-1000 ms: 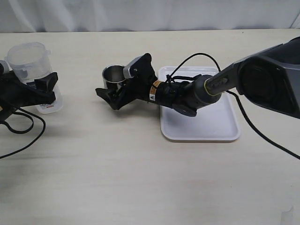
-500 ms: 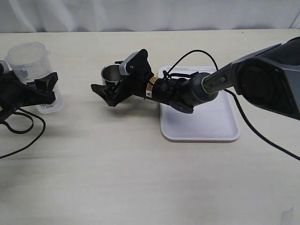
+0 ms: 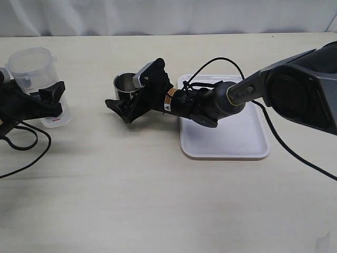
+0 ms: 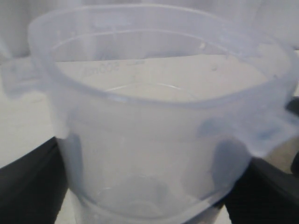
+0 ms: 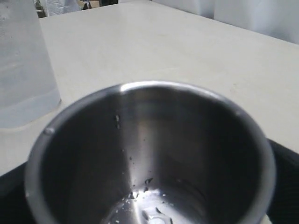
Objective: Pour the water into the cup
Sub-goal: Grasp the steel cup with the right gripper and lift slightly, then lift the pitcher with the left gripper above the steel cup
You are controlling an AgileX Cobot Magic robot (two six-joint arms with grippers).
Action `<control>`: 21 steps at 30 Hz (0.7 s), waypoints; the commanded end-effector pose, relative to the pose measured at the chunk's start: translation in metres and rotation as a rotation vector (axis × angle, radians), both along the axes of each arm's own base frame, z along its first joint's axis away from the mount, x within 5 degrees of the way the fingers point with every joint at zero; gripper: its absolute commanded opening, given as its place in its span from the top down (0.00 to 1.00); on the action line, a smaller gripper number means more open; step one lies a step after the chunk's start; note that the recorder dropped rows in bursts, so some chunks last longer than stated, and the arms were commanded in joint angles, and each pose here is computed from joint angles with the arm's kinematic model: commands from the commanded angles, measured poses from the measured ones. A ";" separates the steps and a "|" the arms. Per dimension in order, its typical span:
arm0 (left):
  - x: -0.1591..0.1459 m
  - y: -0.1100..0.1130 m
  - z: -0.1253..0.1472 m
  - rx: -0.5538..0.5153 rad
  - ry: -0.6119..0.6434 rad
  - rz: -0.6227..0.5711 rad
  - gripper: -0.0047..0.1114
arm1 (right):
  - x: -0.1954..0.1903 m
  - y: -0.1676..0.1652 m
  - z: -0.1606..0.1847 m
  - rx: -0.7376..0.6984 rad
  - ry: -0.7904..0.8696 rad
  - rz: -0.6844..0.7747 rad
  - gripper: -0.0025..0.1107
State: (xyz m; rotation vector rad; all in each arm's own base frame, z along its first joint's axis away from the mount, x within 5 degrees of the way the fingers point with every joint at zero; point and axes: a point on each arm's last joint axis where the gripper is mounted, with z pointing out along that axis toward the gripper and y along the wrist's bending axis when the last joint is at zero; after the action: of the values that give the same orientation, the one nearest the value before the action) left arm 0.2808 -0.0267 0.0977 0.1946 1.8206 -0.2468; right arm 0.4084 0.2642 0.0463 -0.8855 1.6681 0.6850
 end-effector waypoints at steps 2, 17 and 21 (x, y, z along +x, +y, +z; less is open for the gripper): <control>0.001 -0.001 0.001 -0.008 -0.009 -0.008 0.96 | 0.000 0.001 0.004 0.008 -0.016 0.010 0.43; 0.031 -0.016 0.017 0.071 -0.127 -0.193 0.96 | 0.000 0.000 0.003 -0.031 -0.058 0.023 0.70; 0.054 -0.015 0.025 0.121 -0.126 -0.200 0.96 | 0.000 0.000 0.003 -0.031 -0.058 0.023 0.70</control>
State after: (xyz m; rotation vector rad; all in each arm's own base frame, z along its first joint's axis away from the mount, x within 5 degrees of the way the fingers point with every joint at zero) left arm 0.3196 -0.0405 0.1123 0.4352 1.7360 -0.2769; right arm 0.4084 0.2643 0.0465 -0.9240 1.6388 0.6519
